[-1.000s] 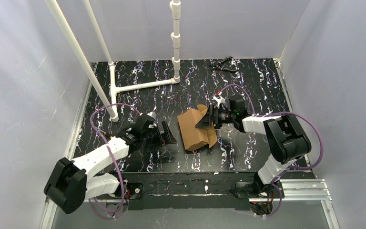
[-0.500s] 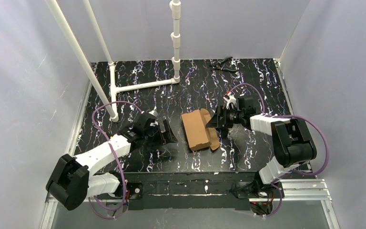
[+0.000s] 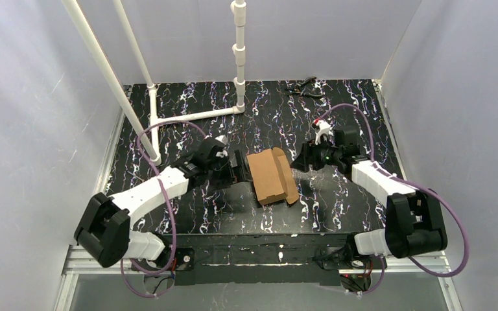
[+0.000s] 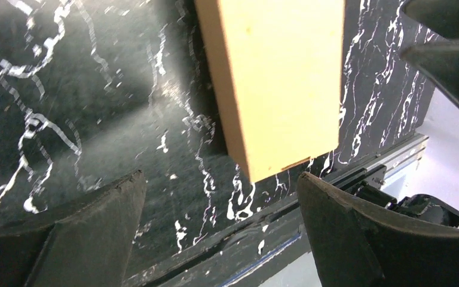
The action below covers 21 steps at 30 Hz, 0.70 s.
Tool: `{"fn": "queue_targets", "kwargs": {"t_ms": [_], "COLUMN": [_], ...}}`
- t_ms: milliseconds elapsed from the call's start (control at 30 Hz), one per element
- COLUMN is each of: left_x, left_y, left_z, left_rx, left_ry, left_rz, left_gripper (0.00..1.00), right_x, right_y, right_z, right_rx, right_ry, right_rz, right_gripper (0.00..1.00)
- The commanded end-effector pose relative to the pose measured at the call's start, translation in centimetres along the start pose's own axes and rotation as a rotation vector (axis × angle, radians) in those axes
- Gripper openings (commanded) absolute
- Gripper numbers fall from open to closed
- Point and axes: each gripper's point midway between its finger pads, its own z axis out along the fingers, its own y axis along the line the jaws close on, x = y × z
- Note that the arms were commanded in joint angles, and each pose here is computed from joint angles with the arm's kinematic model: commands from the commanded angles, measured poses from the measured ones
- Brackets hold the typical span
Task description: Fold the paper box
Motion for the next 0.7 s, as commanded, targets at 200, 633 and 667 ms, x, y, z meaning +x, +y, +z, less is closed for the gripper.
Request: {"fn": "queue_targets", "kwargs": {"t_ms": [200,633,667], "left_x": [-2.3,-1.3,-1.2], "left_y": [-0.6,-1.6,-1.7], "left_z": [2.3,7.3,7.5], "left_rx": [-0.312,-0.28,-0.276], "left_ry": [0.045,0.195,0.203], "left_rz": [0.188,0.217,0.217], "left_gripper": [0.8,0.84,0.84], "right_x": [-0.4,2.8,3.1], "right_y": [0.8,1.3,1.5], "right_z": [2.5,6.2,6.3], "right_rx": [-0.027,-0.004,-0.011], "right_ry": [0.081,0.219,0.227], "right_rz": [-0.234,-0.249,-0.246], "right_gripper": [0.1,0.04,0.03]}}
